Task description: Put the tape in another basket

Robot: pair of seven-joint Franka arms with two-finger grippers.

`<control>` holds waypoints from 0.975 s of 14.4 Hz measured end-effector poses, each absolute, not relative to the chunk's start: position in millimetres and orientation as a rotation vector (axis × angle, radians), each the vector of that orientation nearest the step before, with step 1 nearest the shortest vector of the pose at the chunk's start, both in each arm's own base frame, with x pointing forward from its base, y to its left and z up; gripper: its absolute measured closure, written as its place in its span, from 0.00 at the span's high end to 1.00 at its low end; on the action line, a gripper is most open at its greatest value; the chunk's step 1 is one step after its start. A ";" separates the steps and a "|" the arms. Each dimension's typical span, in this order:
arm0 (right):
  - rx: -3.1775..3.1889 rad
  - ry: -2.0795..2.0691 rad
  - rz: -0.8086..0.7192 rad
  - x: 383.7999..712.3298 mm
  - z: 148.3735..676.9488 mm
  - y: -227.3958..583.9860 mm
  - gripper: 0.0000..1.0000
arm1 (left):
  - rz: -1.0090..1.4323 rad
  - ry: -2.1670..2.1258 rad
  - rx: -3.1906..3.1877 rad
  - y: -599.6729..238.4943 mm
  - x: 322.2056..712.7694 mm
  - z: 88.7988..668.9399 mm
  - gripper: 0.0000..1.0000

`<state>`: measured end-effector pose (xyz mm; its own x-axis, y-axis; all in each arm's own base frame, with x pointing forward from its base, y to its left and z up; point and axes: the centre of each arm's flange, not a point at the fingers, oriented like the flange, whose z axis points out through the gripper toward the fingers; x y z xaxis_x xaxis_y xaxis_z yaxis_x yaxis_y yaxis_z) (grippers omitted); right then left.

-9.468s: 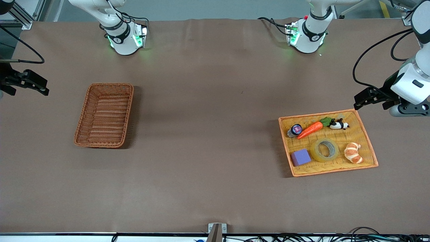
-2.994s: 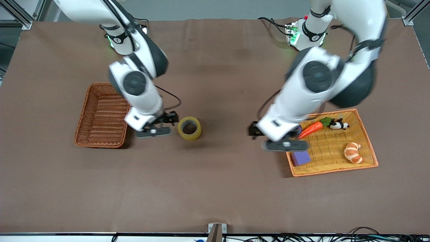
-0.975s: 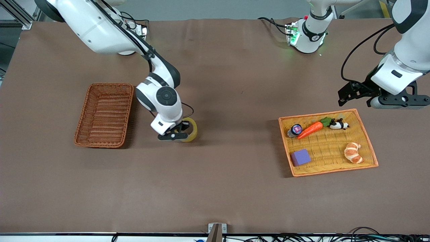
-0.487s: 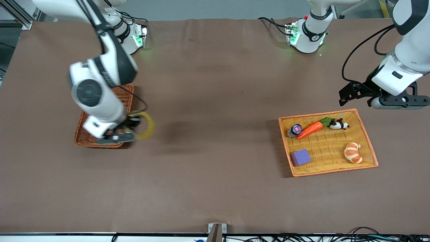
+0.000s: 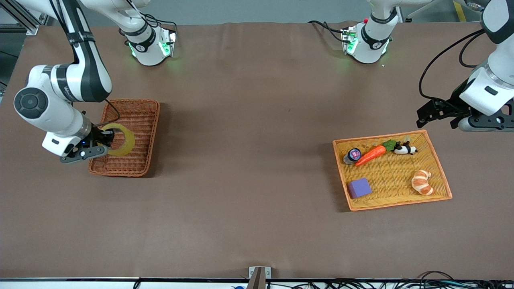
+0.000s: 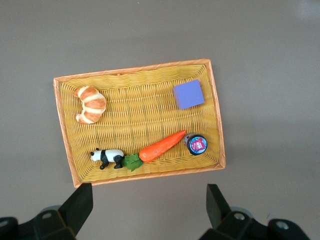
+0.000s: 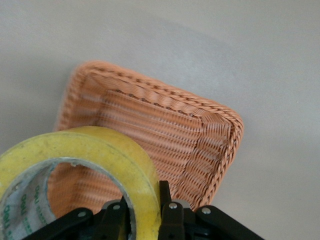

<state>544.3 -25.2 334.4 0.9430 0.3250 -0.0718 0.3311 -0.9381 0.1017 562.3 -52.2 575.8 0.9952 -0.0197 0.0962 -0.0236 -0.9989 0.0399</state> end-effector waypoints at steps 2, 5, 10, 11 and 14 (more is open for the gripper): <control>2.986 0.517 -0.039 522.2 301.1 -50.9 0.22 | 0.149 -0.034 3.097 -52.4 562.3 575.8 1.00; 2.987 0.518 0.047 496.1 268.4 -57.3 0.22 | 0.150 -0.031 3.097 -51.2 562.4 575.9 1.00; 2.987 0.527 0.098 472.8 236.9 -55.2 0.25 | 0.145 -0.031 3.097 -51.2 563.2 574.2 1.00; 2.985 0.530 0.112 470.2 229.6 -54.5 0.26 | 0.143 -0.031 3.097 -51.3 563.6 573.3 1.00; 2.981 0.532 0.132 468.6 220.6 -54.2 0.51 | 0.138 -0.034 3.098 -52.4 564.1 571.7 1.00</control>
<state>468.6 -54.2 220.6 0.9347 0.3493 0.0661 0.3397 -0.9323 0.1241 564.1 -52.4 571.7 0.9958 -0.0198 0.0896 -0.0234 -0.9989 0.0396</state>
